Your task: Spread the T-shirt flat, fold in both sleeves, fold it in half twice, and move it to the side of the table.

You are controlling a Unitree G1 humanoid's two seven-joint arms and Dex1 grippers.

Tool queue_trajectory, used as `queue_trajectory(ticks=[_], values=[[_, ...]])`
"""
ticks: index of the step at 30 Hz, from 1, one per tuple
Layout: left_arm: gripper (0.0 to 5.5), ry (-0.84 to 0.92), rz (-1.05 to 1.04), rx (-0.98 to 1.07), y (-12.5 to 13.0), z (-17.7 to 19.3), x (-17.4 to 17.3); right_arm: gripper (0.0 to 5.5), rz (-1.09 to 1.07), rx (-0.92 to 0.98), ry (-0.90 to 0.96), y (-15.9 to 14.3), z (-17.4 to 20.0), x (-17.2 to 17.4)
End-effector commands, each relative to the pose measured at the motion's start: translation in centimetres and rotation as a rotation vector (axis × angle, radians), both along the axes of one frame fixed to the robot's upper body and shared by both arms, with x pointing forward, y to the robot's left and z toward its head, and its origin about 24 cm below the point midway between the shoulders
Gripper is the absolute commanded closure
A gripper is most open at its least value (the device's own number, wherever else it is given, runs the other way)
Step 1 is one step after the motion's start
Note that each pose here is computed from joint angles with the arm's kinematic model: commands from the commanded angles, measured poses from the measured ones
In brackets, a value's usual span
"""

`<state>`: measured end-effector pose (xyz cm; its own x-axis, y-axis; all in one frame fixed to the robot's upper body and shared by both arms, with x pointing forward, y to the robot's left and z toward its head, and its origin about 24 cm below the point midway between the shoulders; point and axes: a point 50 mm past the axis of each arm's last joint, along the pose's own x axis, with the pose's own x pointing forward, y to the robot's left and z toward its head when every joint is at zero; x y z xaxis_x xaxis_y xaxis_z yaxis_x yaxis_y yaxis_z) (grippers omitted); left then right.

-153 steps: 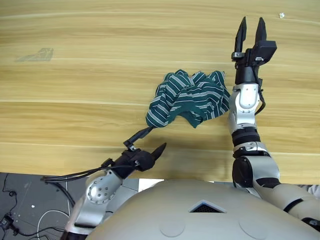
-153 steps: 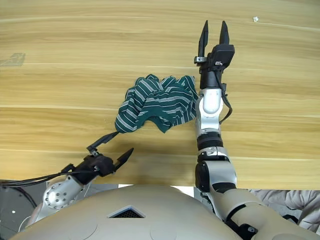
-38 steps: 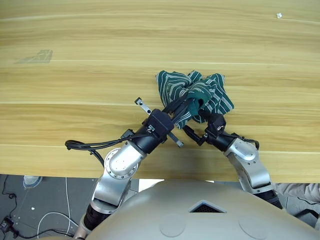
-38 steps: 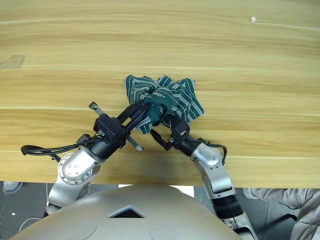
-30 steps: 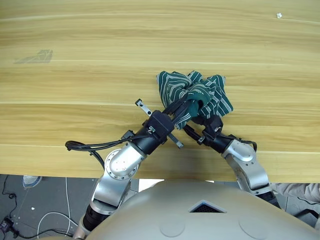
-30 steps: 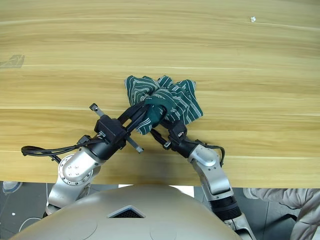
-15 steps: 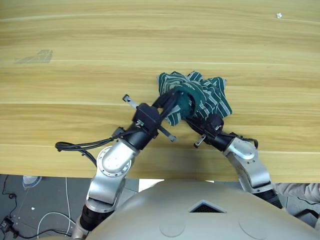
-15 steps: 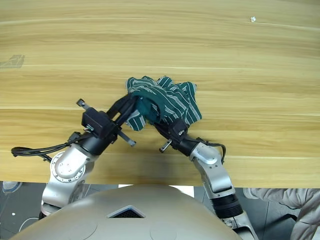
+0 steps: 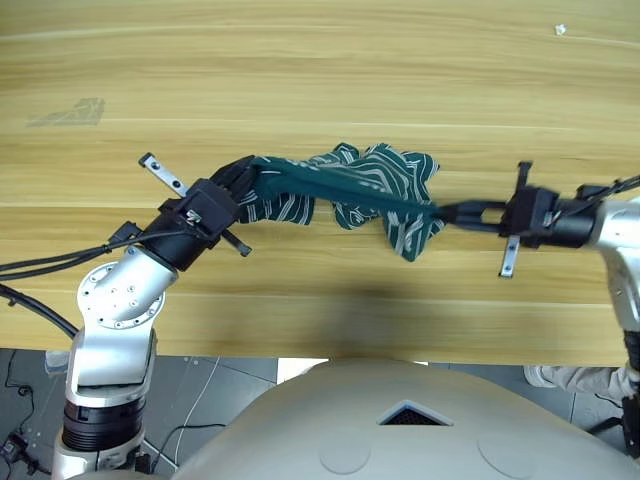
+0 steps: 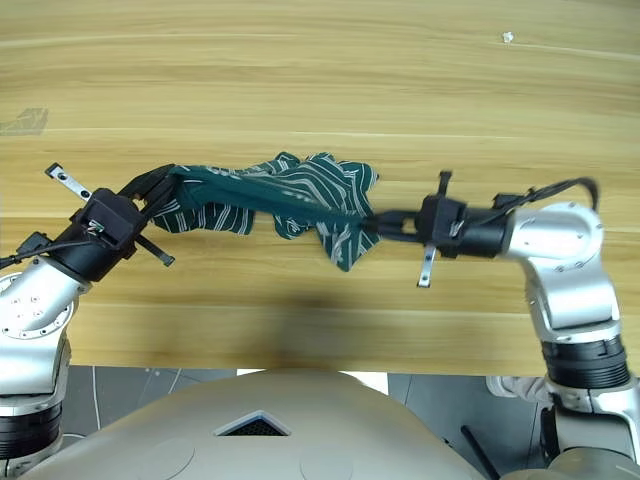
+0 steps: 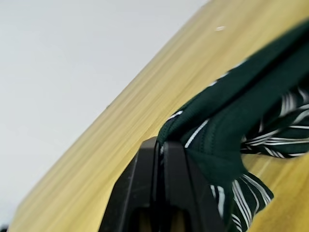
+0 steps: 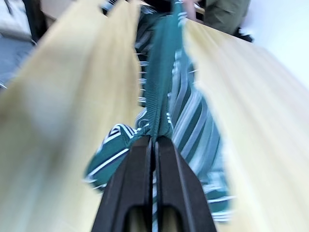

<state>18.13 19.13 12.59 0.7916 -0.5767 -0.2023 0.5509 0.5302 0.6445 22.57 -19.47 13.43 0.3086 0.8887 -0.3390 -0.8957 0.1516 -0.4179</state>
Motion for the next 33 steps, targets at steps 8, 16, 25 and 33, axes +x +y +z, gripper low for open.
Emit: queue_trajectory(ticks=[8,16,25,33], values=[[5.50,-0.461,-0.032,0.477,-0.7,13.0,11.0,5.45,-0.380,-0.136,-1.050,-0.8,15.0,9.7],[5.50,-0.106,-0.483,0.487,-3.0,9.9,3.0,5.45,0.068,-0.002,-0.477,-0.8,11.6,3.2],[5.50,0.272,-0.742,0.258,-4.1,9.5,-1.2,5.45,0.323,0.097,-0.124,1.0,11.0,-0.3],[5.50,0.075,-0.300,0.514,-3.0,8.7,14.3,5.45,-0.146,-0.074,-0.385,1.7,10.0,12.3]])
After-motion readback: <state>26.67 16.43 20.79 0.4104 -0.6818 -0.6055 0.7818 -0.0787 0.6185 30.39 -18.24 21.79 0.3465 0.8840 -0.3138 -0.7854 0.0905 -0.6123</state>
